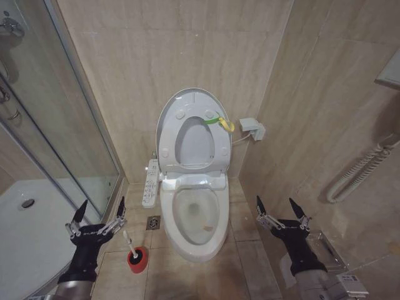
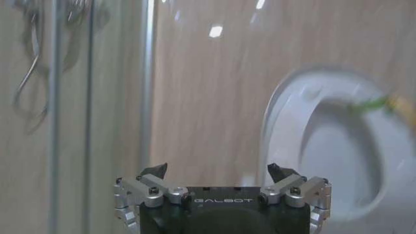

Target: Open the toilet lid, clean the toilet bowl with a toilet brush, close the toilet lid, and flush.

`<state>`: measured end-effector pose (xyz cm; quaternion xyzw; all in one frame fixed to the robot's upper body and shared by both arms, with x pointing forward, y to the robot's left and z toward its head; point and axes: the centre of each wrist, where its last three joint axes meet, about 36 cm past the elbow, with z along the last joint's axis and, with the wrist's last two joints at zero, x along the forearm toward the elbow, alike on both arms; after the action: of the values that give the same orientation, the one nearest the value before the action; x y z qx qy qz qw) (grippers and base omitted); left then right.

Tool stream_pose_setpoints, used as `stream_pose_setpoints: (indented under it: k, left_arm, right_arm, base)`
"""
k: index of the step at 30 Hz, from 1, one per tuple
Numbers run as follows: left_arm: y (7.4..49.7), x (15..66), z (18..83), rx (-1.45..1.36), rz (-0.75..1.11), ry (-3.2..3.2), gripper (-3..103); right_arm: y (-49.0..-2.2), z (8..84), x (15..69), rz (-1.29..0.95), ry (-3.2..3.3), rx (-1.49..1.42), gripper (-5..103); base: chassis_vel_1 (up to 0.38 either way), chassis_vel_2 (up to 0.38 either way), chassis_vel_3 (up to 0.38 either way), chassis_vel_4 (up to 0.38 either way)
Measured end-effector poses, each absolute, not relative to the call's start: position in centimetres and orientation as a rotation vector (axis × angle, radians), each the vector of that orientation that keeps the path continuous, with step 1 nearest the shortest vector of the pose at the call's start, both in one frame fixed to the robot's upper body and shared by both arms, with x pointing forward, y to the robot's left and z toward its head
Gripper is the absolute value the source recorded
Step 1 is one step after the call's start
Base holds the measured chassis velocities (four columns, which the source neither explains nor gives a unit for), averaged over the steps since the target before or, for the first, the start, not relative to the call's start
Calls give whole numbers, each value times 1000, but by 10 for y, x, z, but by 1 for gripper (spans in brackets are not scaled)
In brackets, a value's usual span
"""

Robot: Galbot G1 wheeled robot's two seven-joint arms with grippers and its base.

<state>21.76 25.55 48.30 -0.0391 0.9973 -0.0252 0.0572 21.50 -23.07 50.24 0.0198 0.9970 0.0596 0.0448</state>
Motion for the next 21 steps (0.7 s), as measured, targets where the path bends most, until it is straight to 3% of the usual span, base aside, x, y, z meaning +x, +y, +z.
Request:
stream_pose_setpoints:
  k: [5, 14, 21]
  left_arm:
    - [256, 205, 471, -245, -77, 3207, 100]
    - [274, 202, 450, -186, 18, 3197, 100]
    - [289, 200, 383, -188, 17, 3204, 100]
  right_arm:
    - [-231, 502, 215, 182, 3046, 60, 100]
    - [-231, 502, 215, 182, 3046, 60, 100]
    - [-231, 502, 215, 182, 3046, 60, 100]
  base:
    - [0, 0, 0, 0]
    - [0, 0, 0, 0]
    - [0, 0, 0, 0]
